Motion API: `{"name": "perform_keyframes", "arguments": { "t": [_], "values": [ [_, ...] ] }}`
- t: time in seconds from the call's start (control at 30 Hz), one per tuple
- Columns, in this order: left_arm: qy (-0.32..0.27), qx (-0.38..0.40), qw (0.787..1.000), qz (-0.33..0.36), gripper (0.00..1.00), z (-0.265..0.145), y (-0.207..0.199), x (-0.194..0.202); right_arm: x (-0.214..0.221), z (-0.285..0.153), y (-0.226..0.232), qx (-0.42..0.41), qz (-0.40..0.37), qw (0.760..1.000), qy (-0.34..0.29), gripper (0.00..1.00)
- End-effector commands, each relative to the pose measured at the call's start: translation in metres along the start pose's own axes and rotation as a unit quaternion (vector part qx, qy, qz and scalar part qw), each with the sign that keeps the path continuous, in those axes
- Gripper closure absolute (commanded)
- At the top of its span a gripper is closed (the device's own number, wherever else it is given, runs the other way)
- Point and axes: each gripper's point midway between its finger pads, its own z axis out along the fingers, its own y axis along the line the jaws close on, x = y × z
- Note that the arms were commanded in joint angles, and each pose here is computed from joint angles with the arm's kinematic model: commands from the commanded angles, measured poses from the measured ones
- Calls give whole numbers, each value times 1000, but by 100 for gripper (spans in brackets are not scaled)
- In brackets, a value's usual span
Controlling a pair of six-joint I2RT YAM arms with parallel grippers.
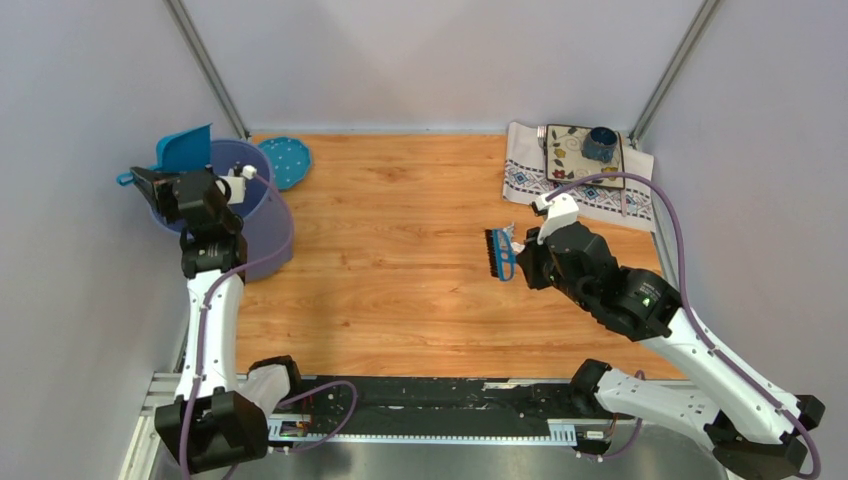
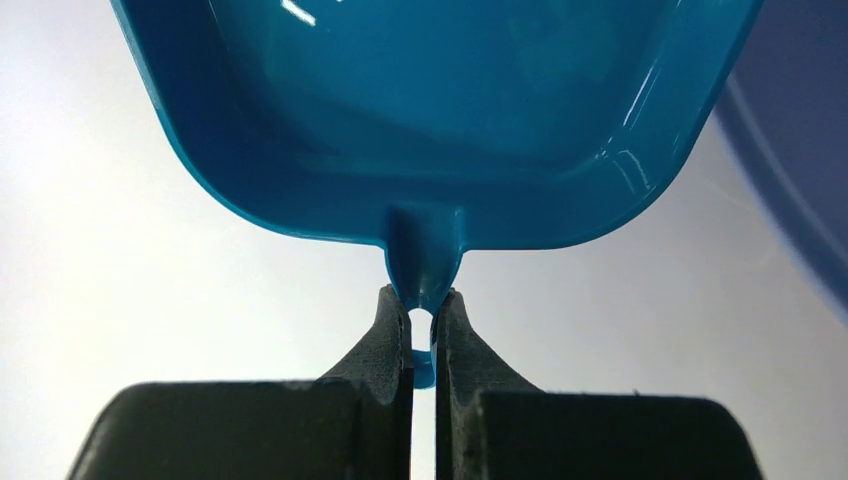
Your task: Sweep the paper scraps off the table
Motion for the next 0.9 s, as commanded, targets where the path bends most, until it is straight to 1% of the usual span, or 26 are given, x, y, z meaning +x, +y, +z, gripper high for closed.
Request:
{"name": "perform_keyframes", "arguments": {
  "t": [0.0,0.1,0.17,0.2,0.23,0.27,0.3,0.33,0.37,0.4,0.43,0.47,0.5,0.53,0.57,0.6,0.63,0.67,0.7,0.73,0.77,0.8,0.83,0.87],
  "values": [
    [46,-80,994,53,100,-12,55,28,-27,-9,5,-13,10,999,-44,100],
    [51,-101,993,15,100,-15,69,36,-29,-8,2,-6,5,999,-46,100],
    [52,-131,989,-54,100,-17,85,45,-30,-6,-3,12,-4,999,-45,100],
    [53,-154,982,-101,100,-20,109,57,-32,-5,-13,39,-7,998,-48,100],
    [39,-156,969,-188,100,-19,115,62,-31,-4,-21,56,-14,997,-45,100],
    [6,-135,964,-227,100,-11,120,53,-33,-3,-28,73,-26,996,-42,100],
    [-35,-77,965,-247,100,-22,128,58,-38,0,-43,105,-18,994,-40,100],
    [-75,-44,940,-329,100,-25,126,48,-39,-1,-54,123,-17,992,-31,100],
    [-123,-17,931,-343,100,-26,127,31,-41,0,-63,138,-16,990,-25,100],
    [-142,10,926,-350,100,-34,122,25,-44,2,-80,165,-4,986,-14,100],
    [-151,20,918,-366,100,-35,116,19,-44,3,-89,181,-2,983,-10,100],
    [-153,15,915,-374,100,-41,113,21,-45,5,-98,196,-10,981,-4,100],
    [-153,27,916,-369,100,-35,94,8,-43,9,-111,218,-10,976,10,100],
    [-154,31,914,-375,100,-35,85,4,-44,13,-116,224,-11,974,16,100],
    [-173,34,907,-382,100,-42,81,0,-44,17,-118,224,-15,974,22,100],
    [-185,64,904,-380,100,-45,65,-11,-47,24,-116,211,-21,977,24,100],
    [-223,92,882,-404,100,-53,60,-28,-47,35,-115,204,-28,978,36,100],
    [-240,148,872,-400,100,-62,41,-42,-49,42,-113,196,-35,979,37,100],
    [-263,165,855,-415,100,-72,46,-47,-52,51,-112,191,-46,980,40,100],
    [-300,205,819,-444,100,-85,44,-66,-54,63,-112,193,-54,978,54,100],
    [-316,256,801,-440,100,-97,31,-82,-54,72,-114,195,-62,977,65,100],
    [-323,280,776,-464,100,-106,32,-89,-56,79,-113,197,-64,976,70,100],
    [-346,307,753,-468,100,-116,30,-102,-56,86,-115,196,-90,973,82,100],
    [-359,335,735,-467,100,-126,25,-114,-53,105,-116,197,-101,970,103,100]
  ]
}}
